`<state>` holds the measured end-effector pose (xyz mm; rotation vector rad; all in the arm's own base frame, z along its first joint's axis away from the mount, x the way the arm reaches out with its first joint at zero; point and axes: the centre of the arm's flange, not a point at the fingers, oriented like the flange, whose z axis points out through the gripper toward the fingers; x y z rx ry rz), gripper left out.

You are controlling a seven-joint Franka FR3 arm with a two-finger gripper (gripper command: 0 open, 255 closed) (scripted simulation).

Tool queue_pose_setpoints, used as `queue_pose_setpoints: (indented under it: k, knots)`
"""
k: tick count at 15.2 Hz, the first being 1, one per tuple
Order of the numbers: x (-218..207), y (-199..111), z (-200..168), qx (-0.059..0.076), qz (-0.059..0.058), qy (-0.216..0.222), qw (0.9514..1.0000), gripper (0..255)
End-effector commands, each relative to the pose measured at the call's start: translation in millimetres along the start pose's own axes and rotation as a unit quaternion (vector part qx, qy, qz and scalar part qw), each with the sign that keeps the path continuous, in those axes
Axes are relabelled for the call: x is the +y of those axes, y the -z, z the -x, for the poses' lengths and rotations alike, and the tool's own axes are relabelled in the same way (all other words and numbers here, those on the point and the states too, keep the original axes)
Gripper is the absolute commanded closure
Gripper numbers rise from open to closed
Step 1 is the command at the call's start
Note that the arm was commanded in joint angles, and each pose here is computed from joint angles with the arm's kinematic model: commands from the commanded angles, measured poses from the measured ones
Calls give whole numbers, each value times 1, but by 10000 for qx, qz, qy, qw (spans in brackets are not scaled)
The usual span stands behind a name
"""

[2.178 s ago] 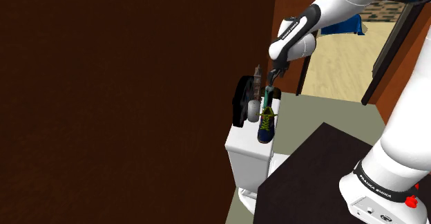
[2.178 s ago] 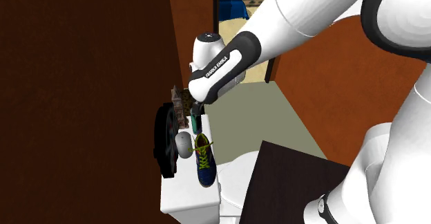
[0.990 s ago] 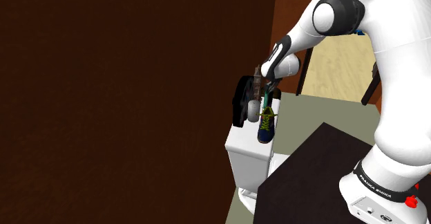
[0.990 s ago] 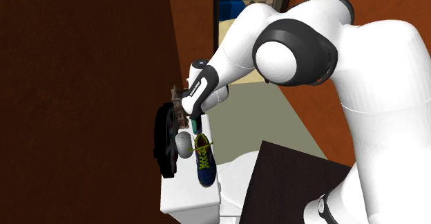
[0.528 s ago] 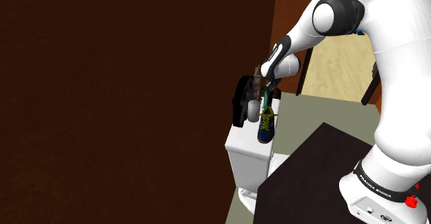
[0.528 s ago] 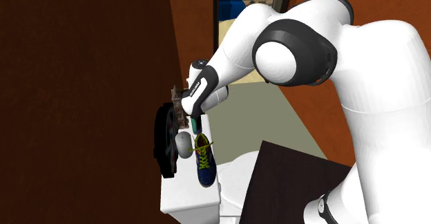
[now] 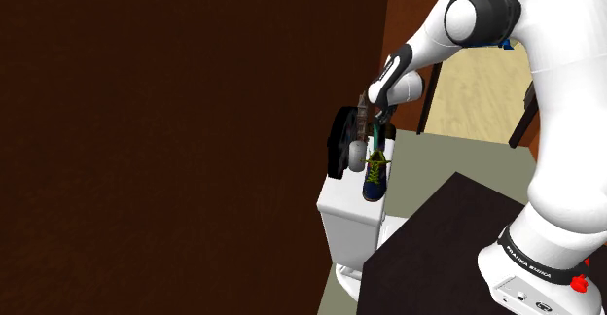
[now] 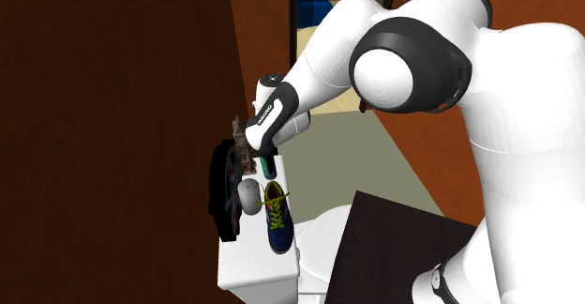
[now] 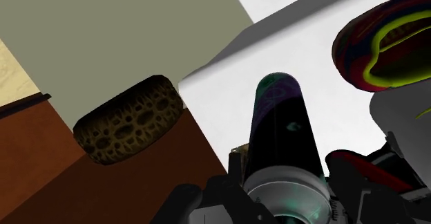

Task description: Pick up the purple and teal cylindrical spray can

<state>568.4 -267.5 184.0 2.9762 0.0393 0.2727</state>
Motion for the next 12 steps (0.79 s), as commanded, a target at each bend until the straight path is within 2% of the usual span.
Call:
queue_pose_setpoints:
  k: [1,10,12]
  knots:
    - [1,12,-1,2,0,0,10000,255]
    - [8,58,-9,2,0,0,10000,255]
    - [8,59,-10,2,0,0,10000,255]
